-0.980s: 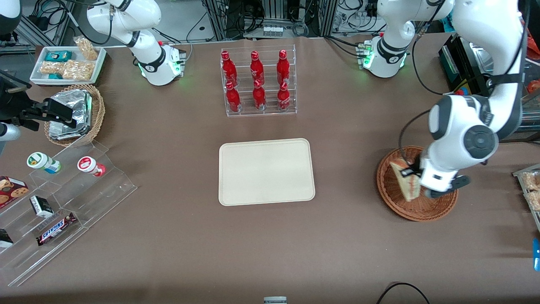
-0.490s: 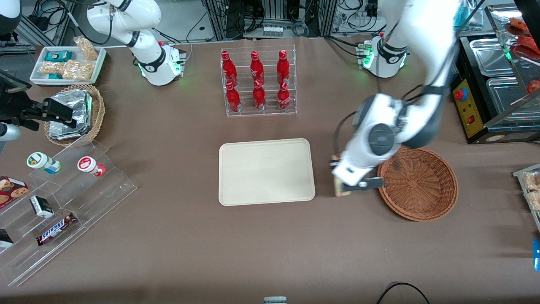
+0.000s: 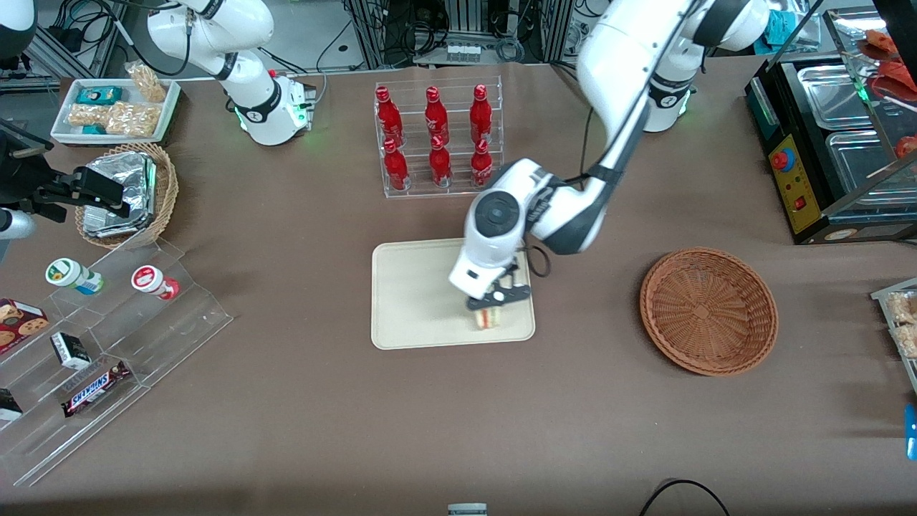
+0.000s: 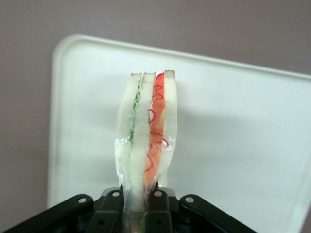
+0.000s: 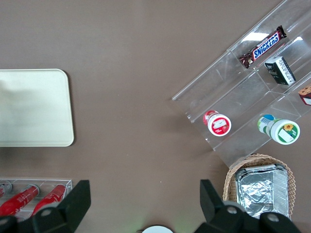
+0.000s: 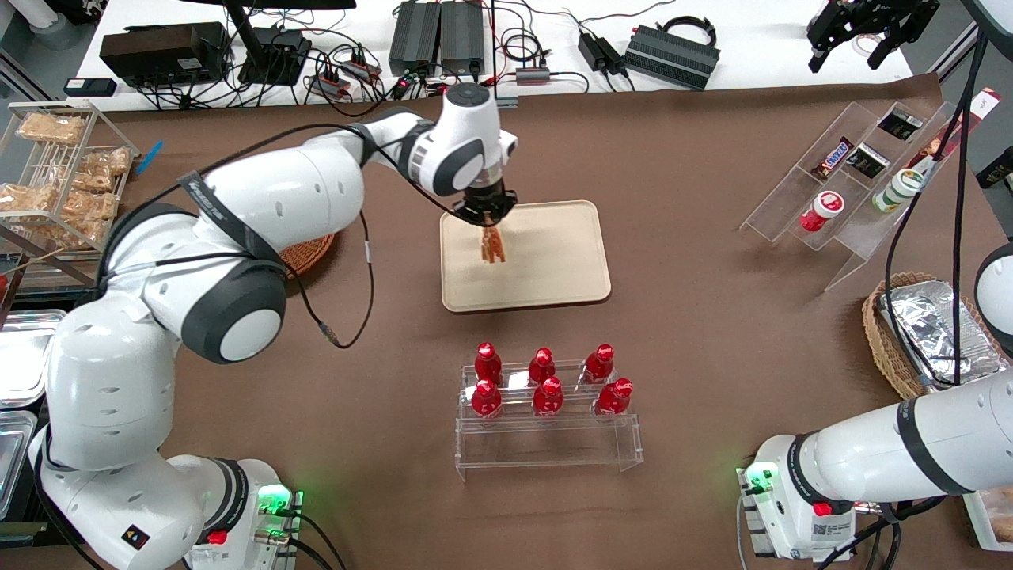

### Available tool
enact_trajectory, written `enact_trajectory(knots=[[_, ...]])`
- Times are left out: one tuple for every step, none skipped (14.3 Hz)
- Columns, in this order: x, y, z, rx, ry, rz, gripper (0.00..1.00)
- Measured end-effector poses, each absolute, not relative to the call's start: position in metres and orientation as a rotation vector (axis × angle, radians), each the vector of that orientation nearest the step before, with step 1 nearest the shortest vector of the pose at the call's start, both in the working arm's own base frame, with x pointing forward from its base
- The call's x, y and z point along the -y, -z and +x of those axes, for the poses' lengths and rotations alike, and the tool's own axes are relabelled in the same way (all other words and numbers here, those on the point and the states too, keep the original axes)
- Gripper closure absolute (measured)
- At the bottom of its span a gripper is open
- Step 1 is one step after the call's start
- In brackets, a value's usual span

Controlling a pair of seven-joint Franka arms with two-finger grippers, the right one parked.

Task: Place sandwich from basket to tray
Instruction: 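Carry the sandwich with the left gripper over the cream tray, then lower the sandwich onto the tray and open the left gripper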

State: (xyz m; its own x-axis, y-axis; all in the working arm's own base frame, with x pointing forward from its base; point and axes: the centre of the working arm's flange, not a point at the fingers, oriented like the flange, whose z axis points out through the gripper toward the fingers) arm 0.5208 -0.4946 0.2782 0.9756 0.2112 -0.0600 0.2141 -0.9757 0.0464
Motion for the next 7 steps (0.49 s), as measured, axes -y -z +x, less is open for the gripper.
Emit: enact_trajectory(knots=[[0.510, -0.274, 0.512, -0.330, 0.080, 3.067, 0.85], [0.522, -0.269, 0.505, -0.325, 0.079, 3.067, 0.85], [0.532, -0.263, 0.500, -0.319, 0.079, 3.070, 0.85], [0.538, -0.256, 0.495, -0.314, 0.080, 3.074, 0.85], [0.542, -0.252, 0.494, -0.309, 0.076, 3.077, 0.85], [0.543, -0.249, 0.495, -0.304, 0.068, 3.077, 0.85], [0.544, -0.247, 0.495, -0.300, 0.061, 3.078, 0.85]])
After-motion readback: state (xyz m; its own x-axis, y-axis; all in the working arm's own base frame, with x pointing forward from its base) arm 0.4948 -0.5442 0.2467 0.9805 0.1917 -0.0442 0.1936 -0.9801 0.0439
